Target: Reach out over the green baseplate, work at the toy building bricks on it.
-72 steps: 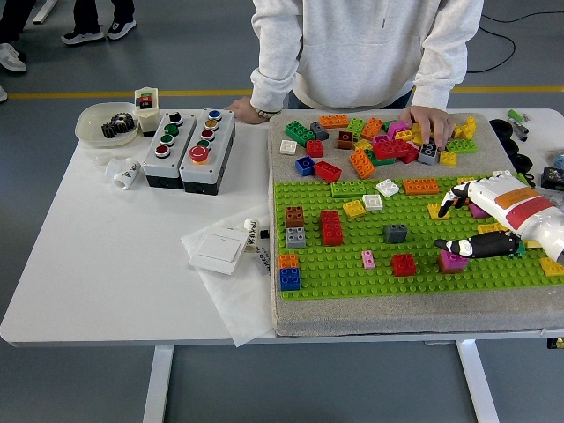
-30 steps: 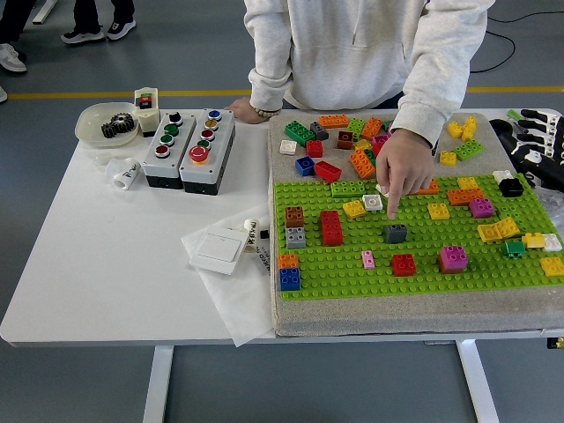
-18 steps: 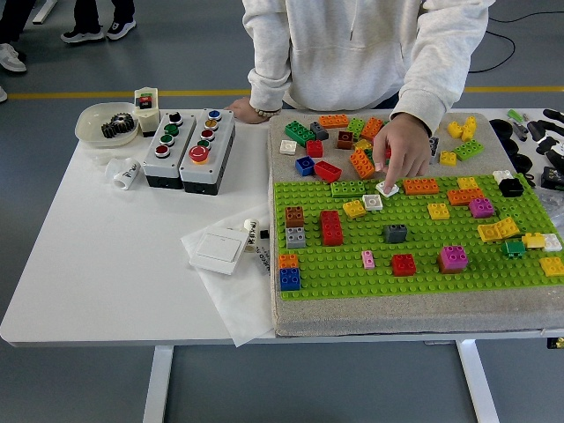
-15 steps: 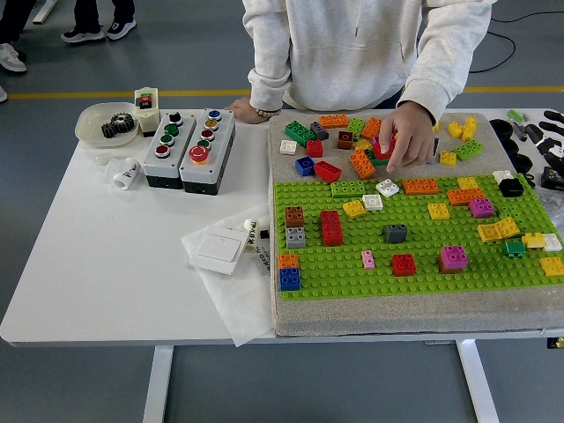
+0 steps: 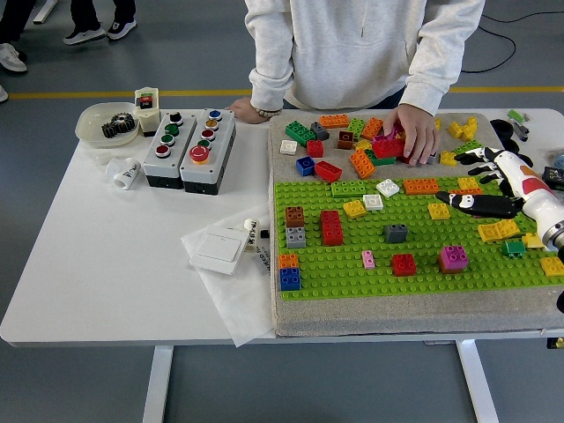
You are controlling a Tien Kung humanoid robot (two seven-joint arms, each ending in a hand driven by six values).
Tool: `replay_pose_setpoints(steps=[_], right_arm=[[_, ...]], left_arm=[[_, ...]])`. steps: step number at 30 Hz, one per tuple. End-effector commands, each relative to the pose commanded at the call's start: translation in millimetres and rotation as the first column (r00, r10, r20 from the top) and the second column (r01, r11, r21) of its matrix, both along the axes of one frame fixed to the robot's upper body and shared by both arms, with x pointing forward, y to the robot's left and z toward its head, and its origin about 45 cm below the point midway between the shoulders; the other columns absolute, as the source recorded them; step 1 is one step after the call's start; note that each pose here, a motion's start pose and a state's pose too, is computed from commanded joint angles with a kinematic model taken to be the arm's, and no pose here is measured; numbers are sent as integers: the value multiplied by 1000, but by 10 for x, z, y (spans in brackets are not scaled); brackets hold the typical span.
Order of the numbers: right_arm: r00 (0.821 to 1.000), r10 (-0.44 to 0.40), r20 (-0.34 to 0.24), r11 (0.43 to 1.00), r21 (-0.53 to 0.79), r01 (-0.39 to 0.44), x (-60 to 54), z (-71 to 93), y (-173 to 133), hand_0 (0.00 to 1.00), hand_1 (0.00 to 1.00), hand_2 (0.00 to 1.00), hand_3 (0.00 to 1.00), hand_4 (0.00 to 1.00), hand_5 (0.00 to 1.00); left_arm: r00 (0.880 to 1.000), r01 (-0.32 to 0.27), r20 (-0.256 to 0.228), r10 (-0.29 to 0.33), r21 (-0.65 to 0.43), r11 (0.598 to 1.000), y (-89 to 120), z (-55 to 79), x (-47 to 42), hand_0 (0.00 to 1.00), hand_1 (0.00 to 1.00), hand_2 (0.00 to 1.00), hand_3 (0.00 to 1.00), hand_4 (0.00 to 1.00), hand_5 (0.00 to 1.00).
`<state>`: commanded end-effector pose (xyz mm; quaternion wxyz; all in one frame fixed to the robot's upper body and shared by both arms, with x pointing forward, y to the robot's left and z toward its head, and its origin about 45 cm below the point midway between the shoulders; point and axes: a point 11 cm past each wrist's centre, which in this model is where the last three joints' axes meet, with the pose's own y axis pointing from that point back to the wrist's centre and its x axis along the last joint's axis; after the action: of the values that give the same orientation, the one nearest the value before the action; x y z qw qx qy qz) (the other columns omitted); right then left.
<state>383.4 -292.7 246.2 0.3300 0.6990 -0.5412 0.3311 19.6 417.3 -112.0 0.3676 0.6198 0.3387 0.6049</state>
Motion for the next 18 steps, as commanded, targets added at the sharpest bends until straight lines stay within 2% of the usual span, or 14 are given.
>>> replay_pose_setpoints(steps=[5,8,9,11,18], right_arm=[[993,112,31,976,-189,-104,22,-66,293,550,599,656,618,936,303],[984,174,38,941,-302,-154,40,-118,458,550,599,656,618,936,303],[980,196,42,924,-341,-171,44,-128,499,527,575,624,596,921,302],[970,241,27,890,-406,-210,51,-181,583,527,575,624,596,921,302],[958,287,-22,846,-464,-264,63,-344,691,525,570,612,585,909,306]], left_arm=[[1000,-3,3,3,3,1000,8,3,5,719,734,779,614,653,638],[1000,-4,4,4,2,1000,3,2,8,719,734,779,614,653,638],[1000,-4,4,4,1,1000,3,2,9,719,734,778,615,654,638],[1000,-4,5,4,2,1000,4,3,13,719,734,778,615,654,638],[1000,-4,4,4,1,1000,1,2,10,719,733,780,616,655,639]])
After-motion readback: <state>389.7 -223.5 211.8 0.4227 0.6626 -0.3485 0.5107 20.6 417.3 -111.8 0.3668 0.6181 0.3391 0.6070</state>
